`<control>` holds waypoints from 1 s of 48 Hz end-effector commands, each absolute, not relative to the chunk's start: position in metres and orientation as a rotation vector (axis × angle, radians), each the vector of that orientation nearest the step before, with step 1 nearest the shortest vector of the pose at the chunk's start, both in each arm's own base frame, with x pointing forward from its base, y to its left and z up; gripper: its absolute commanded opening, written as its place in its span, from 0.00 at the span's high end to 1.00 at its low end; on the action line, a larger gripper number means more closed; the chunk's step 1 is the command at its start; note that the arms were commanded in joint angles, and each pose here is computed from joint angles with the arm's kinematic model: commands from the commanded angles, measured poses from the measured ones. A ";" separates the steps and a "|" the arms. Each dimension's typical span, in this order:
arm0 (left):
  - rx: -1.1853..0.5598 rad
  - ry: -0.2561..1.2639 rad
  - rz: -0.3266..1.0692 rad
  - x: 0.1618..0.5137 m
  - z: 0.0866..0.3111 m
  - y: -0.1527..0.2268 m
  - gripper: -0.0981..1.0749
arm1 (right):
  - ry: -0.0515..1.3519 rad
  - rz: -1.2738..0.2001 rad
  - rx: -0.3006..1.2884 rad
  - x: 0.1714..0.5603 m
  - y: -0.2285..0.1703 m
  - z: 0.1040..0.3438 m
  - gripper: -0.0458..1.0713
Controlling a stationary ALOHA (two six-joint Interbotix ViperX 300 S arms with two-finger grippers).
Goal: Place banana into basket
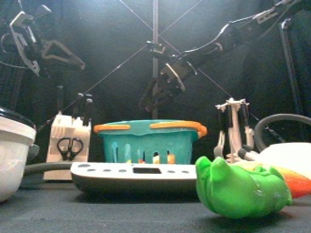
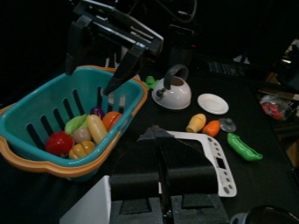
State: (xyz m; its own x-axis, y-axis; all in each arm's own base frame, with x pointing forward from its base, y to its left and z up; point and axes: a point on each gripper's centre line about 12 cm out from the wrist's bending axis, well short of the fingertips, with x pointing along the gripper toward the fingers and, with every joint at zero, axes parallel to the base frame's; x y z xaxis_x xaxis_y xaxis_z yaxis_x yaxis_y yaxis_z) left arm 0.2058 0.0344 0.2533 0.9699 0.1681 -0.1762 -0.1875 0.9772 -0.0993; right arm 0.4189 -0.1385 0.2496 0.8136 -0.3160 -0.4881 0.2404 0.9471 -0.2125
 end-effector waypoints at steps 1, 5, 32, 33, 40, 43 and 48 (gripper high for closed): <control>-0.119 0.143 0.207 0.206 0.260 0.040 0.90 | 0.442 -0.287 -0.217 0.421 -0.137 0.286 0.06; -0.126 0.137 0.228 0.206 0.262 0.045 0.90 | 0.422 -0.289 -0.226 0.422 -0.137 0.294 0.06; -0.213 0.123 0.311 0.191 0.252 0.056 0.90 | 0.210 -0.203 -0.074 0.420 -0.119 0.300 0.06; -0.218 0.122 0.312 0.191 0.251 0.056 0.90 | 0.204 -0.199 -0.073 0.420 -0.118 0.299 0.06; -0.267 0.107 0.326 0.190 0.251 0.058 0.90 | 0.163 -0.172 -0.070 0.415 -0.113 0.298 0.06; -0.297 0.095 0.333 0.190 0.252 0.059 0.90 | 0.153 -0.161 -0.061 0.413 -0.109 0.298 0.06; -0.346 0.096 0.345 0.189 0.248 0.059 0.90 | 0.166 -0.147 -0.053 0.409 -0.103 0.289 0.06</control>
